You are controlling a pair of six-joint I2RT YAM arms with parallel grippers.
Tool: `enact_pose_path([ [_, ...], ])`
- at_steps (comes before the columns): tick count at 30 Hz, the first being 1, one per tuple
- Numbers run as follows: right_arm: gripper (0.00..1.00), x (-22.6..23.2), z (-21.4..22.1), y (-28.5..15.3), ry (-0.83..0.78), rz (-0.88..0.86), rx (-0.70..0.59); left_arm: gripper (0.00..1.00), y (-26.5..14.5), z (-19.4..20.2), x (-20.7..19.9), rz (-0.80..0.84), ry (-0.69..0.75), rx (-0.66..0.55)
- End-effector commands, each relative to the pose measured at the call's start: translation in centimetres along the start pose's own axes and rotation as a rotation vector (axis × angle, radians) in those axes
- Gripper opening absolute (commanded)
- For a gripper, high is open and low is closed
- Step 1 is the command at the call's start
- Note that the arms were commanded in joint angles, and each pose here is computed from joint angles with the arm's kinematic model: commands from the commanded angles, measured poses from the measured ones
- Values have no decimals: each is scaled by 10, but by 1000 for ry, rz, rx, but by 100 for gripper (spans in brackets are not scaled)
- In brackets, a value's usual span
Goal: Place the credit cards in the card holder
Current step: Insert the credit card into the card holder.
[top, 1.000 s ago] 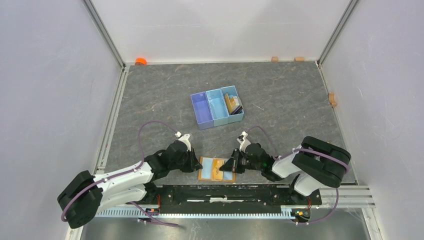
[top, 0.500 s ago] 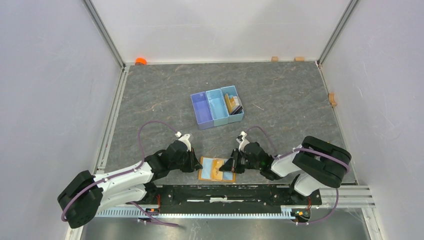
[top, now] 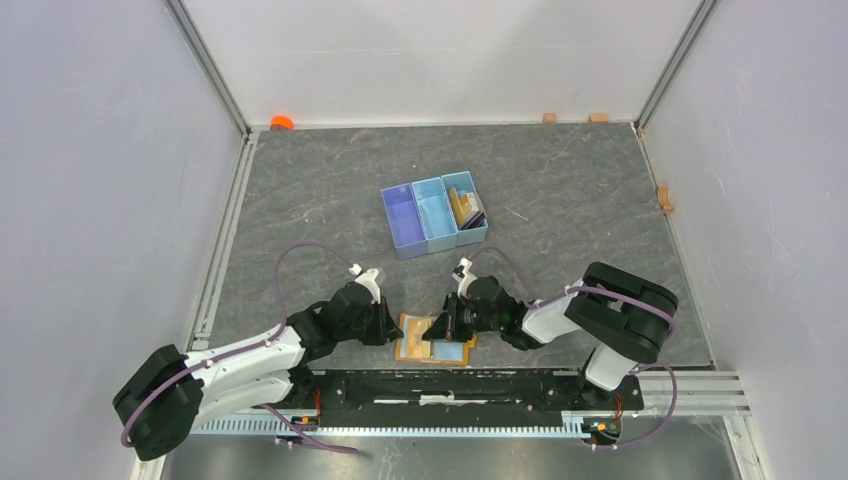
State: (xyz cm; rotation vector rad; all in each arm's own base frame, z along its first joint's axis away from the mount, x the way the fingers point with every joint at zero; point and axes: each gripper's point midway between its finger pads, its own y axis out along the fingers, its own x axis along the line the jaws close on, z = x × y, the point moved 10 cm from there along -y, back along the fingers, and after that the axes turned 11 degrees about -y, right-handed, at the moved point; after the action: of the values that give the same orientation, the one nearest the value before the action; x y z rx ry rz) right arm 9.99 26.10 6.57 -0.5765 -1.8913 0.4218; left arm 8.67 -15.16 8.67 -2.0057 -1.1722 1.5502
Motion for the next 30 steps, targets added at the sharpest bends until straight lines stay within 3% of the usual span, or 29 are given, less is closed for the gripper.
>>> enact_pose_path([
  [1, 12, -30, 25, 1, -53, 225, 126, 8, -1, 9, 9, -12, 28, 48],
  [4, 23, -31, 24, -5, -80, 256, 106, 2, -1, 9, 11, -24, 15, 37],
  [11, 44, -22, 16, -24, -178, 319, 39, 2, -3, 9, 11, -25, 5, 22],
  [22, 41, 18, 16, -4, -286, 287, 65, 2, -3, 10, 10, -7, 6, 30],
  [30, 42, 48, 1, 10, -379, 352, -6, 3, -6, 10, 7, 19, -1, 37],
])
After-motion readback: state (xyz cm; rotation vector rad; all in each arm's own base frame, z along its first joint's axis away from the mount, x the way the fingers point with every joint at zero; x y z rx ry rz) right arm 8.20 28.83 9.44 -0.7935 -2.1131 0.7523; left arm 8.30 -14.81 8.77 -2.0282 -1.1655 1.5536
